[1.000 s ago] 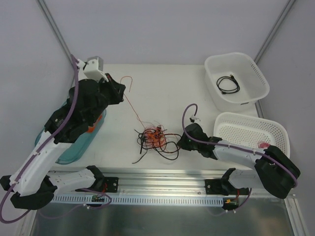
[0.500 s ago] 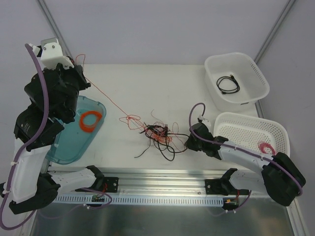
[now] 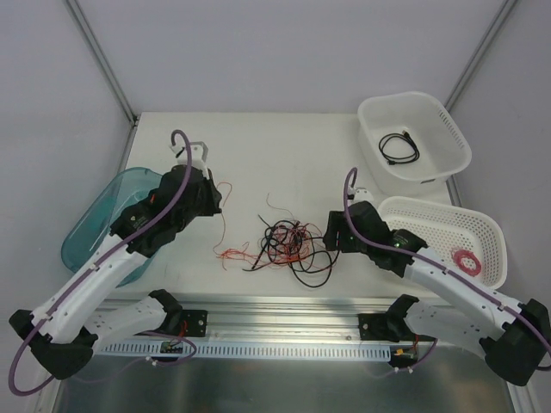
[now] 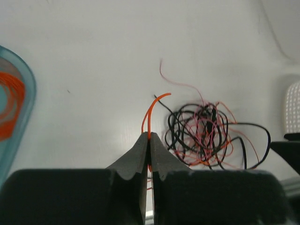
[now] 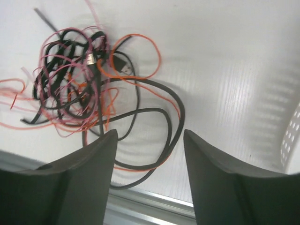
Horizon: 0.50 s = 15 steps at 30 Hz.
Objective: Untangle the cables
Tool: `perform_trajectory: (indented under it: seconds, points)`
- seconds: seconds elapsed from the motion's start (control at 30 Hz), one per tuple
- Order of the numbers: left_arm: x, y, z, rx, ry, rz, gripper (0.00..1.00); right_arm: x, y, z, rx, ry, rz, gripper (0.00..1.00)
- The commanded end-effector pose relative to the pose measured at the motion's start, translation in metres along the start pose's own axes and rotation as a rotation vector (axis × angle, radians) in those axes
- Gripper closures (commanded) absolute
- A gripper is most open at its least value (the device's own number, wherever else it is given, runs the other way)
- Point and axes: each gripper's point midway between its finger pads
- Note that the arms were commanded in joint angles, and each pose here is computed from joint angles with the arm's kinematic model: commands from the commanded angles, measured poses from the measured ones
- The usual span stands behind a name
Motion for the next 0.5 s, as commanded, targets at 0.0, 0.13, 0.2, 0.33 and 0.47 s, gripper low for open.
perform_trajectory:
  seconds: [0.0, 0.13, 0.2, 0.33, 0.47]
  points:
    - [-0.028, -0.010, -0.039, 0.125, 0.160, -0.150, 1.00, 0.025, 0.030, 0.020, -0.040, 0.224, 0.142, 0.35]
    - [-0.026, -0.015, -0.055, 0.143, 0.212, -0.155, 1.00, 0.069, 0.055, 0.041, -0.105, 0.357, 0.318, 0.28]
    - [-0.022, -0.016, -0.059, 0.146, 0.220, -0.148, 1.00, 0.094, 0.061, 0.043, -0.119, 0.409, 0.407, 0.26]
    - [-0.019, -0.012, -0.059, 0.128, 0.255, -0.146, 1.00, 0.151, 0.054, 0.027, -0.066, 0.500, 0.610, 0.26]
    - [-0.015, -0.010, -0.059, 0.115, 0.282, -0.140, 1.00, 0.189, 0.030, 0.010, -0.013, 0.535, 0.698, 0.27]
Point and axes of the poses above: each gripper's point midway between its finger pads, its own y axis back along the fingers, its own x axis along the line the jaws close on, z = x × y, and after that the axes turned 10 degrees about y, right-handed
